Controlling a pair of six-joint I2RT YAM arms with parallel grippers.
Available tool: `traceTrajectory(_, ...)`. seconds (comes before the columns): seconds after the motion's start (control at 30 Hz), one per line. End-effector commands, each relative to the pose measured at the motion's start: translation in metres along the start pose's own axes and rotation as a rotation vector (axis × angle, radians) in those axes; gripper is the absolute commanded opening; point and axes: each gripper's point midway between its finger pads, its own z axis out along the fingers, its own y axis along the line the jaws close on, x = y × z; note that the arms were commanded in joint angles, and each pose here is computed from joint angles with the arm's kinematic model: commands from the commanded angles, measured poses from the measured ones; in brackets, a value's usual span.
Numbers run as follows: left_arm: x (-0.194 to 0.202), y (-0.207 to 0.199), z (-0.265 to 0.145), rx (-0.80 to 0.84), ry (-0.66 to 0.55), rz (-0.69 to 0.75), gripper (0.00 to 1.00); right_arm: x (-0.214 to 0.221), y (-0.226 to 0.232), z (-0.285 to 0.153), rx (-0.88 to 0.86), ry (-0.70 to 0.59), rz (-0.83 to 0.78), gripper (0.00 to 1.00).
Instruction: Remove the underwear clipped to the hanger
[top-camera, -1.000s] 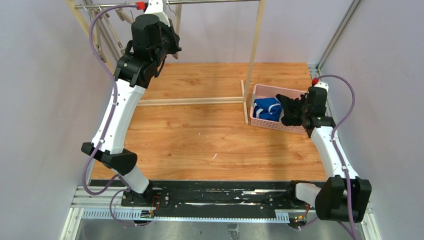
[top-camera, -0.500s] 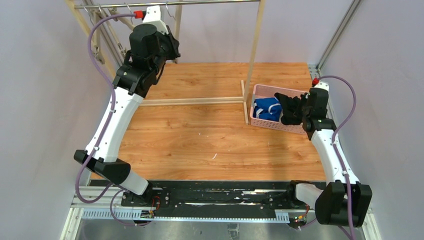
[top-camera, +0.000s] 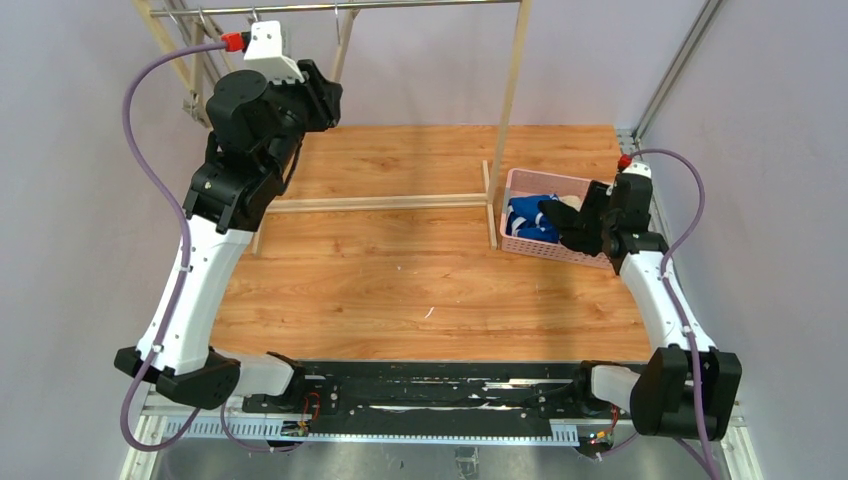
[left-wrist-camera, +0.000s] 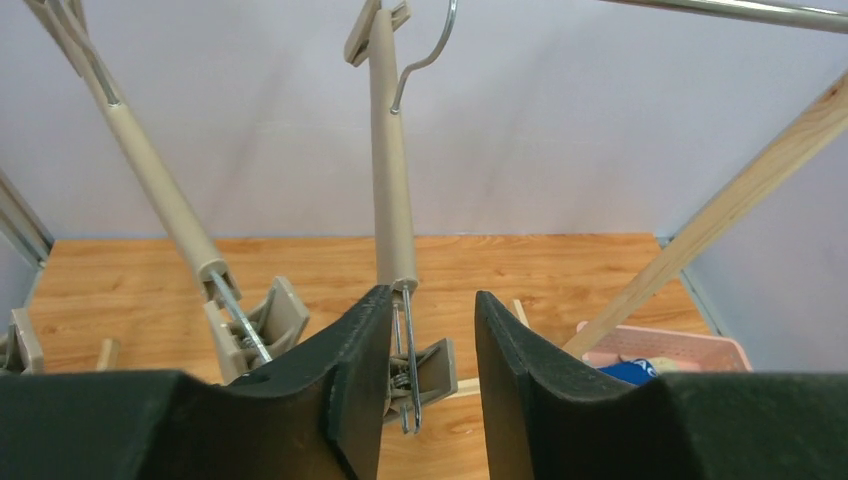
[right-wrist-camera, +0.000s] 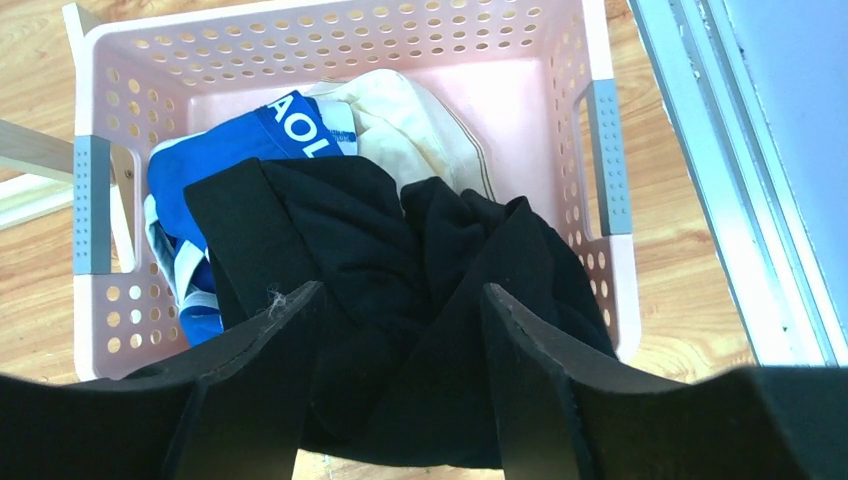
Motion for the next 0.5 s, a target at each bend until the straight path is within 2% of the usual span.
traceTrajectory(0.0, 0.003, 0.001, 0.002, 0.005, -0.002, 0.018, 0.45, -0.021, 0.006, 0.008, -0.036, -0.034, -0.007, 0.62)
traceTrajectory(0.23, -0.009, 0.006, -0.007, -0.009, -0.042, 0.029, 0.48, -0.037, 0.022, 0.007, -0.127, -0.072, -0.042, 0.63)
traceTrajectory(0.37, -0.018, 0.003, -0.015, 0.016, -0.063, 0.053, 0.48, -0.067, 0.044, -0.012, -0.266, -0.265, -0.085, 0.63)
traceTrajectory(0.47, -0.021, 0.0, -0.023, 0.044, -0.06, 0.076, 0.48, -0.083, 0.048, -0.027, -0.291, -0.356, -0.109, 0.65)
